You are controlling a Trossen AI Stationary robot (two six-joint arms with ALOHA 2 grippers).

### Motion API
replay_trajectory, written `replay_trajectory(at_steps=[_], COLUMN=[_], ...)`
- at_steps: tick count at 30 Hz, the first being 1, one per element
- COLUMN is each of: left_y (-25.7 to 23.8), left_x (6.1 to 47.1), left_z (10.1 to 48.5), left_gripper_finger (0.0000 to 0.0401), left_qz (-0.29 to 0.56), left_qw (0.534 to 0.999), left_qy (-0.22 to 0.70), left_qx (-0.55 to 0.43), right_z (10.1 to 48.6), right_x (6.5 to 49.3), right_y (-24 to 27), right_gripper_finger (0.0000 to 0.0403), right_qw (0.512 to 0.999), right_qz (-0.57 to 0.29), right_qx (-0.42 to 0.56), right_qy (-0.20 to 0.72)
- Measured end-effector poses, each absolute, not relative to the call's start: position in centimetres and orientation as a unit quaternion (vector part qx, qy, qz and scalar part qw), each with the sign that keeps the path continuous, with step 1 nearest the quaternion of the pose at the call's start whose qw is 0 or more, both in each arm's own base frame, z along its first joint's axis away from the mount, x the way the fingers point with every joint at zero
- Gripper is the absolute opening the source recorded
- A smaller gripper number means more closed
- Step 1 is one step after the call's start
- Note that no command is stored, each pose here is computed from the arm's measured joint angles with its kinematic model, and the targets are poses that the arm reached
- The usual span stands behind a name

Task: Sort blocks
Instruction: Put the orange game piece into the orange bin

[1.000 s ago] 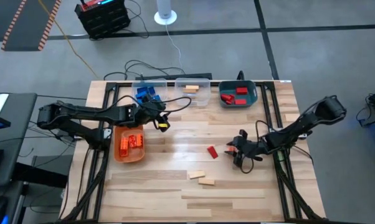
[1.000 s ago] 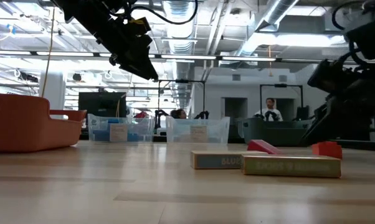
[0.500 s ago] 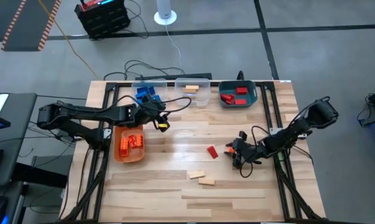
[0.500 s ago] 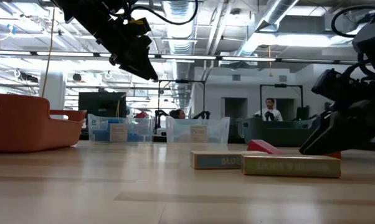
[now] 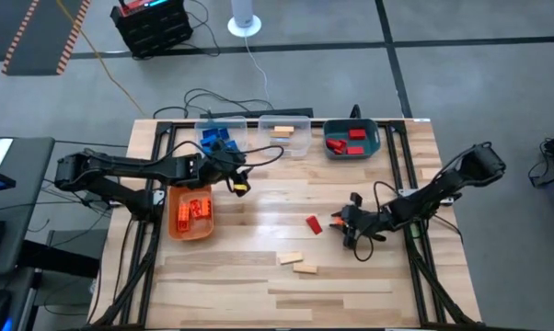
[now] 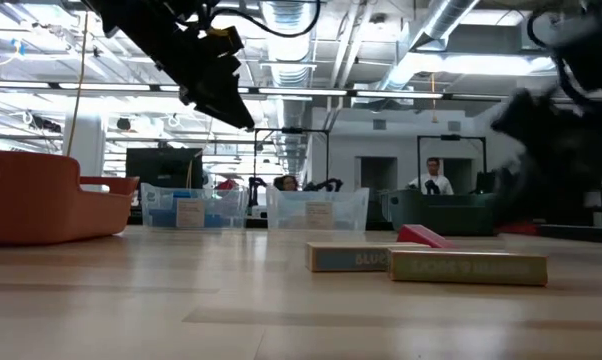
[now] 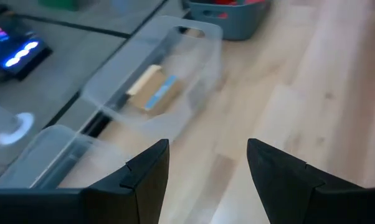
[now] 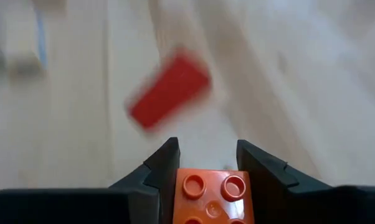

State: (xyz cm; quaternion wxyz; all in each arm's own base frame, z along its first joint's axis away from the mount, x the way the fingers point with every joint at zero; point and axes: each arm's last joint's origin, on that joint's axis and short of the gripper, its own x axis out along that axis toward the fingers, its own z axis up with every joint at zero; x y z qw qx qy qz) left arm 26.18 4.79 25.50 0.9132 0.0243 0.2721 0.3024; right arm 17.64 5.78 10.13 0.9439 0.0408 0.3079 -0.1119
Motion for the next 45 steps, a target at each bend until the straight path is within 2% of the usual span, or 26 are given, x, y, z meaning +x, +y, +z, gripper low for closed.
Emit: replay_trajectory(at_steps=[5, 8, 16, 22, 29, 36, 41, 45], left_y=[3.8, 2.7, -1.3, -3.1, -4.8, -6.0, -5.4, -5.8], left_x=[26.7, 27.6, 31.4, 33.2, 33.4, 33.1, 32.9, 33.0], left_z=[25.7, 25.7, 23.4, 22.2, 22.1, 22.2, 22.3, 22.4], left_gripper_finger=[0.0211, 0.0211, 0.021, 0.021, 0.021, 0.021, 0.021, 0.021], left_qz=[0.215, 0.17, 0.071, 0.123, 0.105, 0.09, 0.168, 0.13], left_qw=[0.935, 0.942, 0.912, 0.881, 0.876, 0.87, 0.85, 0.86], left_qy=[0.273, 0.26, 0.21, 0.175, 0.15, 0.146, 0.181, 0.16], left_qx=[0.071, 0.131, 0.347, 0.423, 0.446, 0.463, 0.465, 0.467], right_z=[13.7, 16.1, 19.8, 21.0, 21.5, 22.0, 21.4, 21.7], right_x=[20.2, 21.8, 25.5, 28.3, 30.9, 31.3, 31.0, 31.2], right_y=[4.7, 3.6, 0.4, -0.3, -0.3, -0.6, -1.3, -1.3], right_gripper_finger=[0.0167, 0.0172, 0.0168, 0.017, 0.0171, 0.0172, 0.0172, 0.0172], right_qw=[0.959, 0.969, 0.969, 0.963, 0.962, 0.965, 0.953, 0.957], right_qz=[-0.111, -0.07, 0.04, 0.077, 0.087, 0.084, 0.073, 0.077], right_qx=[0.061, 0.088, 0.155, 0.182, 0.183, 0.179, 0.199, 0.197], right_qy=[0.253, 0.222, 0.188, 0.181, 0.184, 0.175, 0.215, 0.197])
